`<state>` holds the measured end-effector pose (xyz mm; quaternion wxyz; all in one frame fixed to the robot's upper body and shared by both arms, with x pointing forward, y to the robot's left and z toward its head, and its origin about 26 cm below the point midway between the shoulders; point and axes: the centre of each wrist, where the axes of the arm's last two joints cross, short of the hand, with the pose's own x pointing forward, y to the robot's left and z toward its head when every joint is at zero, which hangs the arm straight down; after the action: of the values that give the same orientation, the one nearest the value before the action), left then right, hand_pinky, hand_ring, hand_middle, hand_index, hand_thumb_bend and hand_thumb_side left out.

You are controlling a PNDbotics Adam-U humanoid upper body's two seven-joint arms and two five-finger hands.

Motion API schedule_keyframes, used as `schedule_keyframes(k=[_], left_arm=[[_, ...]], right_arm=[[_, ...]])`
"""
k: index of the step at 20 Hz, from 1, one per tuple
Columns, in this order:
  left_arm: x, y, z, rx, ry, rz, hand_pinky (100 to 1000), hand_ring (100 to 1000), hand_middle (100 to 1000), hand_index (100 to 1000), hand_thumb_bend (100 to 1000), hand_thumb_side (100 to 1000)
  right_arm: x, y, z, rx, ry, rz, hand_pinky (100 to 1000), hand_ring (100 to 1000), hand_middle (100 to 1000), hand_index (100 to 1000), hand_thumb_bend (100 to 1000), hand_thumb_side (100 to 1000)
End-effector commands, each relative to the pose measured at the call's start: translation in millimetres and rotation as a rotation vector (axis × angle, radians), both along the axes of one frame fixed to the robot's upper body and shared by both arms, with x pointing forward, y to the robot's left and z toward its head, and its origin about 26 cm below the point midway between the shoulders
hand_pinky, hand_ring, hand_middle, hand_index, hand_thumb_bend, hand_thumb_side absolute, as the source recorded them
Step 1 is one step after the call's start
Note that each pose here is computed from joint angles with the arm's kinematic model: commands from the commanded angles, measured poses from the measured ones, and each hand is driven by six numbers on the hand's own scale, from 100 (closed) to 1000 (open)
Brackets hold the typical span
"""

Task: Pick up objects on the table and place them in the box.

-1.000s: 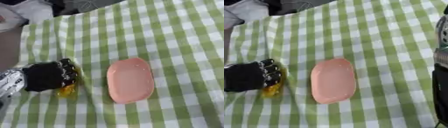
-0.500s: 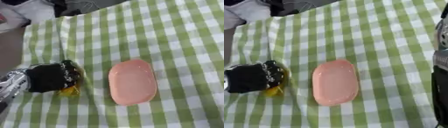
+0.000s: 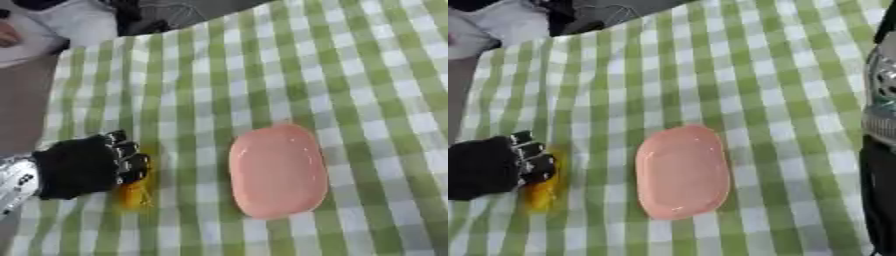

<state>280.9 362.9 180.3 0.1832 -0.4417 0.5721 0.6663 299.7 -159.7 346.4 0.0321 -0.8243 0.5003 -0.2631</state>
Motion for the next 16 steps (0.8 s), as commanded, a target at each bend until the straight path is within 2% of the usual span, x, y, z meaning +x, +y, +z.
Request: schedule_keyframes(k=[1,7,9,11,12,13,15,16], left_arm=[[-5.1,11.3,28.5,-0.092,0.068,-0.303,237,346,340,393,708,100],[-4.0,27.4,49.0,-0.161,-0.022,-0.248,269,375,369,423,741,100],[-3.4,29.2,50.9,-0.177,-0.020,-0.250,308,443,437,501,751,100],[-2.5,32.5,43.3,-0.185,0.033,-0.253,376,514,518,619,773,100],[-2.6,33.2,39.2,-0.169,0.073,-0.256,489,616,623,743,848,244],[-2.8,32.7,36.2,-0.145,0.110,-0.260,535,659,673,790,875,345],[-3.9,28.7,33.3,-0.098,0.157,-0.269,586,709,723,839,907,482],[-4.7,25.2,31.8,-0.079,0.173,-0.274,592,716,725,846,926,491]], right_arm=[[-2.1,-1.6,2.6,-0.004,-0.003,-0.011,612,699,750,1000,100,1000],[-1.6,-2.1,0.8,-0.002,0.024,-0.013,605,693,746,1000,100,1000],[-1.7,-2.0,0.8,-0.001,0.029,-0.012,604,693,745,1000,100,1000],[-1.8,-1.8,1.1,0.001,0.029,-0.011,603,692,744,1000,100,1000],[-1.8,-1.7,1.3,0.002,0.027,-0.010,603,691,744,1000,100,1000],[-1.9,-1.6,1.4,0.002,0.025,-0.009,602,691,743,1000,100,1000],[-2.0,-1.3,1.5,0.003,0.023,-0.007,602,690,743,1000,100,1000],[-2.0,-1.1,1.5,0.003,0.021,-0.005,602,690,743,1000,100,1000]])
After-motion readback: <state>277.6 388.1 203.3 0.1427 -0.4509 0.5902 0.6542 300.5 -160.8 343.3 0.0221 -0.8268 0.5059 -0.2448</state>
